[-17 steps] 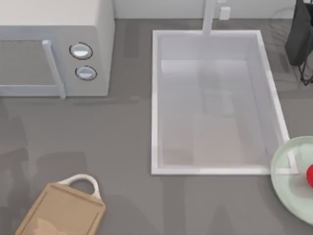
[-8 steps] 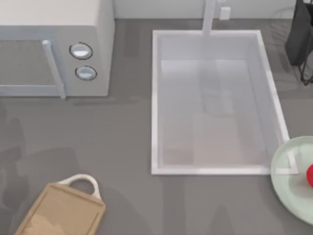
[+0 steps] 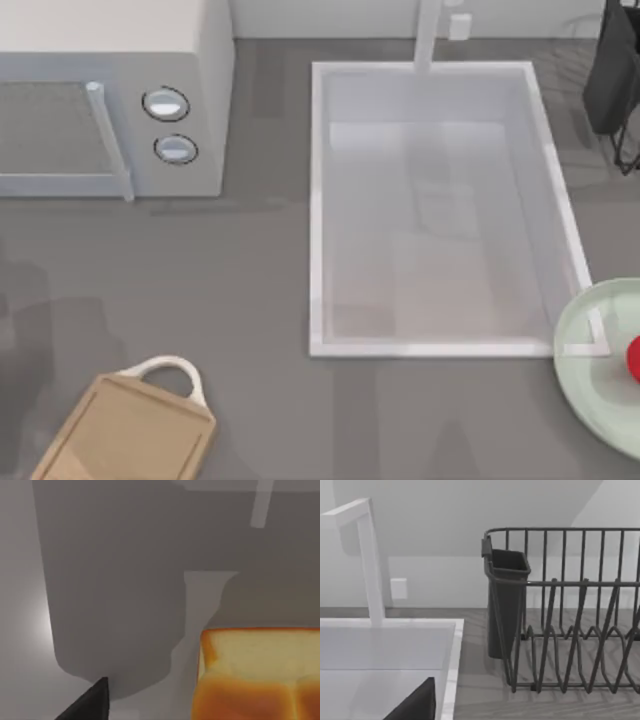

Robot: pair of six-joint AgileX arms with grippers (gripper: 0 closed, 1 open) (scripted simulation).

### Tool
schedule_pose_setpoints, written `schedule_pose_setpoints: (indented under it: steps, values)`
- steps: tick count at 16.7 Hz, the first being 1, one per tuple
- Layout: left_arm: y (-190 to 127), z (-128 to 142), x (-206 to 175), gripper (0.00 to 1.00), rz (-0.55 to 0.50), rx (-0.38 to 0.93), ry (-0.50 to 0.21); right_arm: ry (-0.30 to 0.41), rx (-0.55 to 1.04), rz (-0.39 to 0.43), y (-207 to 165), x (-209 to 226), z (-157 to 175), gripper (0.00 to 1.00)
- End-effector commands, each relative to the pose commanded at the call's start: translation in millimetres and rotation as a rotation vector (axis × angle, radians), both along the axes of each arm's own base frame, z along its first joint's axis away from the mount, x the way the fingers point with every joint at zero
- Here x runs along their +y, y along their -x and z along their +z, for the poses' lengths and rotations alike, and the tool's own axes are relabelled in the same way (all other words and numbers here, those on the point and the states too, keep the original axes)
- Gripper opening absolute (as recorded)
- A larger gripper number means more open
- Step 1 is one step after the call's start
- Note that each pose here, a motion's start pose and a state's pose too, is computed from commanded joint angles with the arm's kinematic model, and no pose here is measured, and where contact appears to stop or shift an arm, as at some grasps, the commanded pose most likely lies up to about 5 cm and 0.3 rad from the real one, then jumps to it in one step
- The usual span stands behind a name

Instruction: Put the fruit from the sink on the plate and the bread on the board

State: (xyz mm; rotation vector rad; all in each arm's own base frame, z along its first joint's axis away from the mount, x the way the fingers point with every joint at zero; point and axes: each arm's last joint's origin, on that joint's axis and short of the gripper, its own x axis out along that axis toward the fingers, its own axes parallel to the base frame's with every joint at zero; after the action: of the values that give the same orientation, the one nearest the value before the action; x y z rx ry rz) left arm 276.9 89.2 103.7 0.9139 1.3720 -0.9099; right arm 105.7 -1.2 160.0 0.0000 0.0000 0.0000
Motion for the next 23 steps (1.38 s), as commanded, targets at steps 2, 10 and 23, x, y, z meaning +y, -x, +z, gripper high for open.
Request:
schedule_pose_setpoints:
  steps: [2, 10, 23]
  values:
    - [0.4, -1.7, -0.1, 1.00, 0.000, 0.002, 0.001, 0.000, 0.000, 0.000, 0.0, 0.0, 0.0, 1.00]
    - [0.4, -1.7, -0.1, 0.55, 0.000, 0.002, 0.001, 0.000, 0.000, 0.000, 0.0, 0.0, 0.0, 1.00]
    - [0.4, -1.7, -0.1, 0.00, 0.000, 0.002, 0.001, 0.000, 0.000, 0.000, 0.0, 0.0, 0.0, 1.00]
